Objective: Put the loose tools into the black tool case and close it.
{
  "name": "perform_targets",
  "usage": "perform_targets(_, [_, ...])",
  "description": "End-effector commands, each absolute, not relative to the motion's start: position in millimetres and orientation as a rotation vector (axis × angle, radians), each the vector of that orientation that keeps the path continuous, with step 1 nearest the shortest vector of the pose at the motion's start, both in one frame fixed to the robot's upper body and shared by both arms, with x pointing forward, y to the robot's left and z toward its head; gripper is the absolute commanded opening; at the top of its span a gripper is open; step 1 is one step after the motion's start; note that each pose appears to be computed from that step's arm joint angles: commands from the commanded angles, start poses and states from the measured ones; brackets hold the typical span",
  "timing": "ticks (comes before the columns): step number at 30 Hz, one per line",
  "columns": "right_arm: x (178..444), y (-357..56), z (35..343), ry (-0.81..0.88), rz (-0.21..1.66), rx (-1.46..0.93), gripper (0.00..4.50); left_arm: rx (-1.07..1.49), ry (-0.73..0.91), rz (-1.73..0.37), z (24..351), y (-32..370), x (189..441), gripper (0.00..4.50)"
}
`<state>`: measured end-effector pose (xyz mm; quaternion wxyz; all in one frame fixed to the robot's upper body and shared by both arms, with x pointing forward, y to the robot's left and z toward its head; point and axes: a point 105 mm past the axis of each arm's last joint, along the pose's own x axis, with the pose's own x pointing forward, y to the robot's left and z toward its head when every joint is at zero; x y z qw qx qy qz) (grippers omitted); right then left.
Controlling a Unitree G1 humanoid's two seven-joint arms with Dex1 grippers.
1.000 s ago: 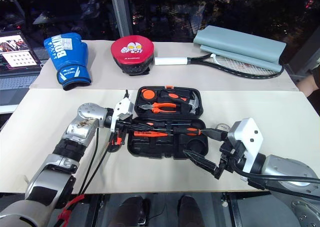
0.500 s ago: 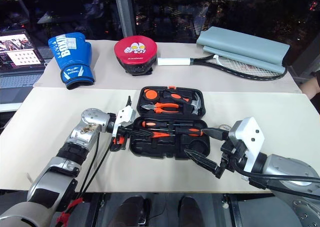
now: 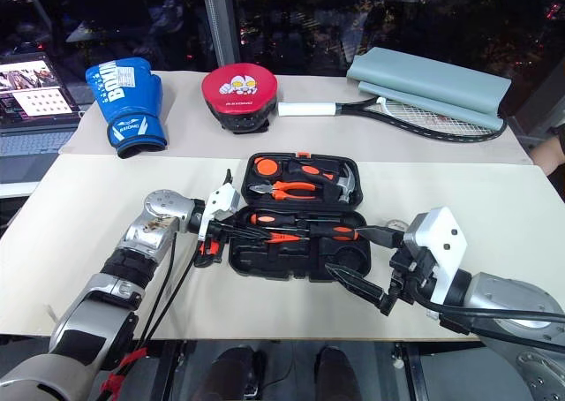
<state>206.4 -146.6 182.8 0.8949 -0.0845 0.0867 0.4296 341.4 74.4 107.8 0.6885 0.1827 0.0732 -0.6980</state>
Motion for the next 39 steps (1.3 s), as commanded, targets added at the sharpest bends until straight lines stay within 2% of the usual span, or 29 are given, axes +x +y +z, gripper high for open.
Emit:
perform_targets(1, [203, -143, 189, 0.145, 0.908, -0.195, 4.5, 0.446, 0.161, -1.578, 103, 66, 341, 0.02])
perform_targets(10, [206, -144, 190, 0.128, 0.888, -0.185, 4.5, 0.591, 0.177, -1.662, 86, 73, 327, 0.02])
perform_targets(17, [206, -144, 190, 0.124, 0.882, -0.176, 4.5, 0.584, 0.2, -1.628, 85, 66, 336, 0.02])
perform_targets(21, [205, -142, 189, 0.125, 0.885, -0.171, 4.5, 0.549, 0.191, -1.619, 93, 64, 340, 0.02])
perform_targets(28, [205, -142, 191, 0.123, 0.901, -0.179, 4.5, 0.522, 0.187, -1.565, 111, 92, 344, 0.02])
perform_targets(32, [207, -144, 196, 0.124, 0.934, -0.195, 4.5, 0.438, 0.171, -1.529, 143, 113, 338, 1.07])
perform_targets(35, [213, -151, 203, 0.119, 0.958, -0.217, 4.5, 0.454, 0.19, -1.375, 164, 155, 335, 2.21])
perform_targets(36, [215, -154, 205, 0.116, 0.966, -0.223, 4.5, 0.461, 0.191, -1.314, 172, 170, 334, 2.45])
perform_targets(39, [220, -159, 210, 0.11, 1.0, -0.242, 4.5, 0.457, 0.227, -1.191, 190, 209, 322, 3.67])
